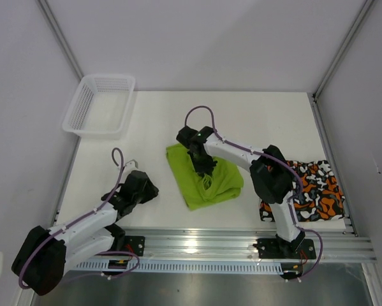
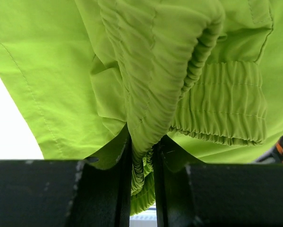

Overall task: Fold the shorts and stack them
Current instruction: Fold the shorts

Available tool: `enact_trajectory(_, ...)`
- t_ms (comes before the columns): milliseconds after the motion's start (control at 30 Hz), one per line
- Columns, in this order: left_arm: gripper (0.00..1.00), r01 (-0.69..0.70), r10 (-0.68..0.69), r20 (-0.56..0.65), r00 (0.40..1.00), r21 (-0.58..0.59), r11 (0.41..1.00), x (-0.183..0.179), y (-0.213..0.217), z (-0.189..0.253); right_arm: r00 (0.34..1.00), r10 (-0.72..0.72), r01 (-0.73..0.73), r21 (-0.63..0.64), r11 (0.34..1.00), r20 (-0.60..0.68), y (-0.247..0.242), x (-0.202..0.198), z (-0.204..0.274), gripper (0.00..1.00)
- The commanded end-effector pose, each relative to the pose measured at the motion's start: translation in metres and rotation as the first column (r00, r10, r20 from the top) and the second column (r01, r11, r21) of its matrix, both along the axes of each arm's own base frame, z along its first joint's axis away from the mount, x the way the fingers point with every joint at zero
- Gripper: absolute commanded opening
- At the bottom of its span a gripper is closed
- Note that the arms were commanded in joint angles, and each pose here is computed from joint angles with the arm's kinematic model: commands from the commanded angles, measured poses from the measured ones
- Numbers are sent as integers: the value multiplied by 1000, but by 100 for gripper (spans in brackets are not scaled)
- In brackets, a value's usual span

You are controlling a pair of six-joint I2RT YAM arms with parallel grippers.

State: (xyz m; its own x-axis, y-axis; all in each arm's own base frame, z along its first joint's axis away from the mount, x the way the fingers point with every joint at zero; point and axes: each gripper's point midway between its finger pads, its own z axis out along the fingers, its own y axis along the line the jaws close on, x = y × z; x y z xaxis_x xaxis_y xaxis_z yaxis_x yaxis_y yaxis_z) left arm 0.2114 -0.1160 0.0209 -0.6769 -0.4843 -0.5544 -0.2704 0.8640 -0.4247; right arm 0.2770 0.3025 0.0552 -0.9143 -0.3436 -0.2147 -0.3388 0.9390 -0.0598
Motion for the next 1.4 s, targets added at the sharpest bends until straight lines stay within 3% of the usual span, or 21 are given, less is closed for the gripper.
enact_trajectory(0, 42, 44, -41, 81, 996, -39, 998, 33, -21, 29, 999, -17, 20, -61, 998, 50, -22, -9, 12, 10)
enact_trajectory(167, 43, 82, -71, 101, 992, -102, 991, 59, -43, 42, 993, 9, -2, -65, 998, 115, -13, -7, 41, 11)
enact_trajectory(467, 46, 114, -100, 96, 990, -150, 982, 89, -64, 44, 966, 101, -46, -227, 973, 236, 10, -3, 45, 19)
enact_trajectory(633, 45, 108, -97, 67, 993, -174, 979, 98, -67, 29, 943, 153, -78, -250, 965, 295, 30, -3, 50, 35)
enact_trajectory(700, 45, 106, -98, 57, 994, -171, 980, 100, -69, 23, 933, 159, -78, -249, 965, 324, 35, 1, 52, 35)
enact_trajectory(767, 45, 116, -110, 46, 993, -176, 978, 100, -71, 18, 922, 165, -79, -247, 966, 350, 40, 2, 56, 45)
enact_trajectory(833, 44, 124, -119, 38, 992, -179, 976, 99, -73, 15, 911, 155, -79, -206, 975, 382, 48, 5, 64, 59)
enact_trajectory(933, 44, 124, -120, 31, 992, -176, 977, 99, -73, 12, 892, 148, -114, -105, 988, 427, 64, 3, 81, 61)
enact_trajectory(1033, 44, 122, -119, 31, 992, -171, 978, 98, -71, 11, 881, 135, -206, 111, 972, 453, 89, -5, 112, 65)
enact_trajectory(1067, 44, 119, -115, 35, 993, -171, 978, 98, -70, 12, 896, 147, -224, 140, 965, 418, 86, -15, 102, 66)
enact_trajectory(1133, 44, 118, -113, 38, 993, -170, 978, 97, -68, 14, 897, 88, -236, 298, 925, 434, 89, -12, 130, 68)
enact_trajectory(1200, 44, 117, -111, 42, 993, -172, 978, 97, -67, 17, 908, 45, -218, 378, 900, 416, 76, -5, 128, 69)
enact_trajectory(1367, 44, 111, -101, 65, 993, -171, 979, 95, -61, 28, 918, 7, -262, 593, 762, 397, 54, -13, 155, 72)
